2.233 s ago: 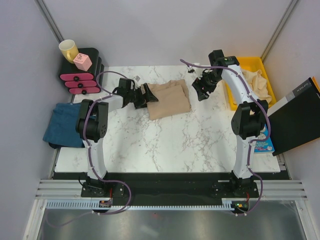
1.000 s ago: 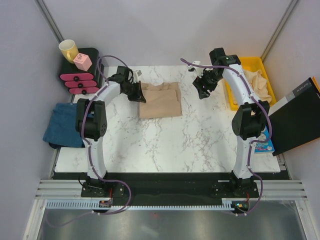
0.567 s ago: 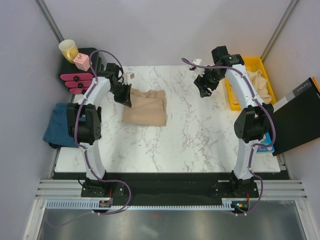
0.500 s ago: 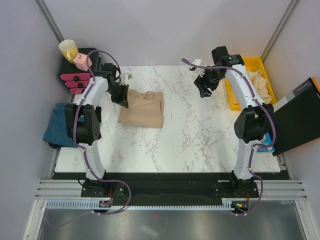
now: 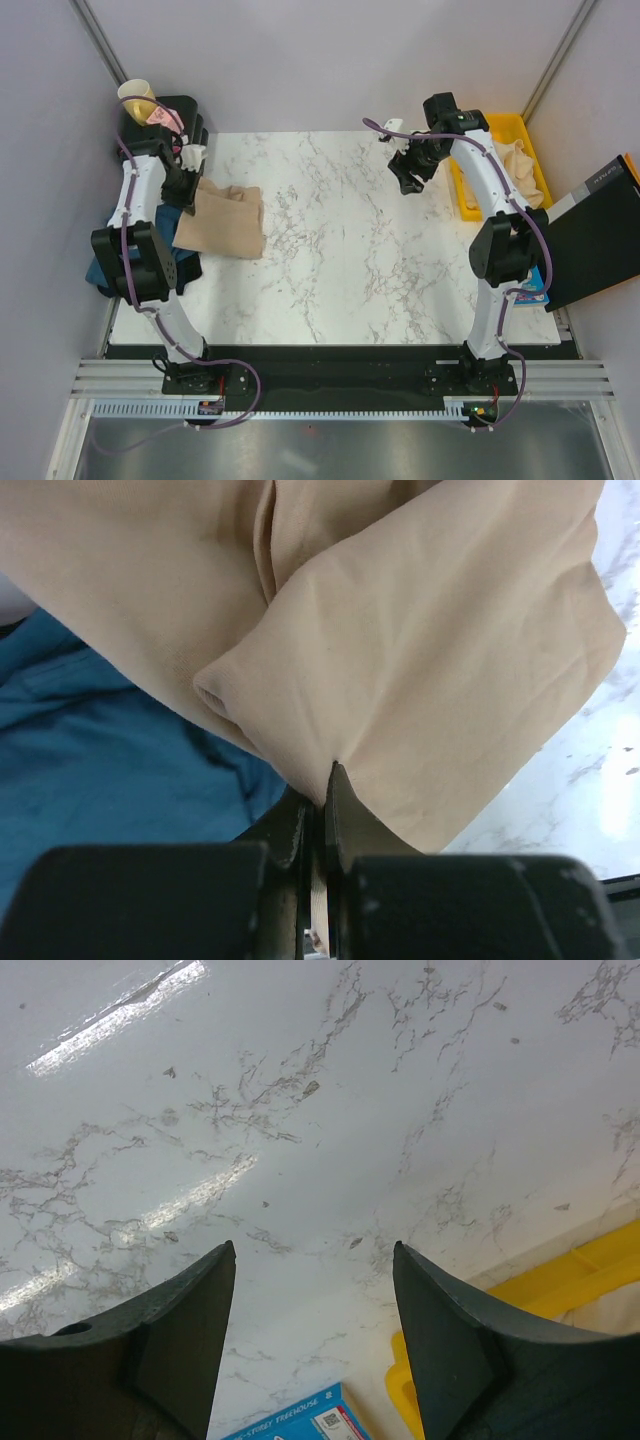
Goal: Fold and stack the t-shirts
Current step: Neatly place the folded tshirt to the corner
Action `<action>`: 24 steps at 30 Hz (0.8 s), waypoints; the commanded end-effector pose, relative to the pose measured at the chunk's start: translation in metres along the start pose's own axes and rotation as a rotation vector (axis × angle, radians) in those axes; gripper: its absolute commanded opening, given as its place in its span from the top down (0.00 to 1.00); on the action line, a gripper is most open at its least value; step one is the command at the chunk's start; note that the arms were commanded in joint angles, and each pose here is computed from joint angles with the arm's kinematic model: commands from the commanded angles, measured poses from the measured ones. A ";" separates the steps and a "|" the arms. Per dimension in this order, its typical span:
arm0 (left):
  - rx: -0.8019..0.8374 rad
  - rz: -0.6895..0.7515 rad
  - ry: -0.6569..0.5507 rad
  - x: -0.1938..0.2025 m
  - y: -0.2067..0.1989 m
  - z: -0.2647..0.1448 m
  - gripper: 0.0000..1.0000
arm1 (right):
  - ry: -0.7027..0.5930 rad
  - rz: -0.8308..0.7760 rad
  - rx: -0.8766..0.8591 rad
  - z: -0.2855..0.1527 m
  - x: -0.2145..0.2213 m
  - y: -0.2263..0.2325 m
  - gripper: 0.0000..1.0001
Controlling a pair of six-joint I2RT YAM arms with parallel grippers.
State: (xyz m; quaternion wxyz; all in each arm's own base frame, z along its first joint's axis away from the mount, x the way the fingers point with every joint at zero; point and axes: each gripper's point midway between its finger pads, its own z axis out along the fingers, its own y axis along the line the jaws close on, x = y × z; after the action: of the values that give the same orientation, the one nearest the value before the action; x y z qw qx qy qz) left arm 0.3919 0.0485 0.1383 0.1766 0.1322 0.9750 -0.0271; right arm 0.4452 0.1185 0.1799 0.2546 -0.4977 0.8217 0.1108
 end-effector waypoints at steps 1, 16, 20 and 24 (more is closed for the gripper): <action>-0.098 0.087 -0.033 0.005 0.030 -0.038 0.98 | -0.044 -0.060 0.054 -0.025 -0.015 -0.001 0.28; -0.276 0.103 -0.024 0.044 0.101 -0.107 0.98 | -0.055 -0.053 0.055 -0.025 -0.016 -0.001 0.28; -0.323 0.076 -0.029 0.057 0.123 -0.124 0.98 | -0.056 -0.051 0.052 -0.025 -0.016 0.000 0.28; -0.345 0.055 -0.021 0.069 0.136 -0.132 0.98 | -0.062 -0.050 0.054 -0.025 -0.018 0.000 0.28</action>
State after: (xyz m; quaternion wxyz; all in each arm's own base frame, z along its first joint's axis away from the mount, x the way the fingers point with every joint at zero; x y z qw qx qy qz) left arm 0.3332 0.1884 0.1988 0.1867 0.1120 0.9717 0.0919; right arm 0.4451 0.1172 0.1846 0.2614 -0.5015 0.8181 0.1041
